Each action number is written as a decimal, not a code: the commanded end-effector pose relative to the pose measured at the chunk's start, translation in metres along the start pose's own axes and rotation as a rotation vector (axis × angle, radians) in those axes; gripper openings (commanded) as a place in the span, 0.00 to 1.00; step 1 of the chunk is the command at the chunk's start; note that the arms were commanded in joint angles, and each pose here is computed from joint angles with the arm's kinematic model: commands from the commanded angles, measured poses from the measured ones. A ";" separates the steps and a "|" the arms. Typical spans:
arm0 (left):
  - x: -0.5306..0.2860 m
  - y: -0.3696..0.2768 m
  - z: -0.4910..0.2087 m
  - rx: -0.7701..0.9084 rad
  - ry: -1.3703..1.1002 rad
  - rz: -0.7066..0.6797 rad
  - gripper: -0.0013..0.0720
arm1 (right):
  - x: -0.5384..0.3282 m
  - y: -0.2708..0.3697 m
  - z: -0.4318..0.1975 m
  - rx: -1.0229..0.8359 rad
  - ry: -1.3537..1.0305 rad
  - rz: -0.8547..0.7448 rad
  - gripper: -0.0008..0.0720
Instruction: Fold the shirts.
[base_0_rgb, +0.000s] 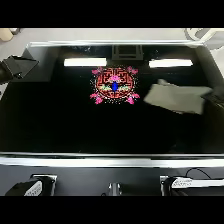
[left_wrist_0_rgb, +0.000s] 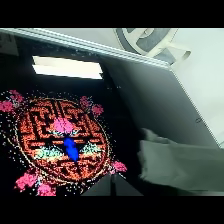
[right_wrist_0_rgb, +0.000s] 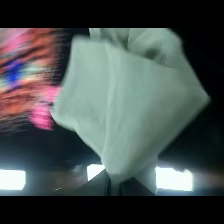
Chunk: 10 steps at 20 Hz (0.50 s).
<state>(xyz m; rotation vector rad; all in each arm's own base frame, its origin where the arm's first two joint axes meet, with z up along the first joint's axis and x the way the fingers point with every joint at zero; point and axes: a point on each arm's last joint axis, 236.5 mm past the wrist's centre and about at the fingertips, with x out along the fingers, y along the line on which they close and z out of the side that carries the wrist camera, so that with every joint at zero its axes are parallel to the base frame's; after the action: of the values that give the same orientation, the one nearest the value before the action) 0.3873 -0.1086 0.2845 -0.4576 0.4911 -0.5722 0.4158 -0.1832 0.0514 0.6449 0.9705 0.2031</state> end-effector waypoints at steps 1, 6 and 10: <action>0.000 0.000 -0.001 0.000 0.005 -0.002 0.06 | -0.077 -0.088 -0.054 0.142 0.072 -0.214 0.04; 0.000 -0.002 -0.006 -0.001 0.024 -0.009 0.06 | -0.113 -0.155 -0.159 0.318 0.370 -0.519 0.04; 0.000 -0.003 -0.009 0.000 0.037 -0.014 0.06 | -0.082 -0.142 -0.208 0.427 0.393 -0.491 0.04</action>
<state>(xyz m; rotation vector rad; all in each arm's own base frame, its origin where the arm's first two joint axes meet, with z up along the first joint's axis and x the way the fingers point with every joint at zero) 0.3826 -0.1122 0.2807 -0.4531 0.5157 -0.5891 0.2169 -0.2614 -0.0362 0.7052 1.4622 -0.2590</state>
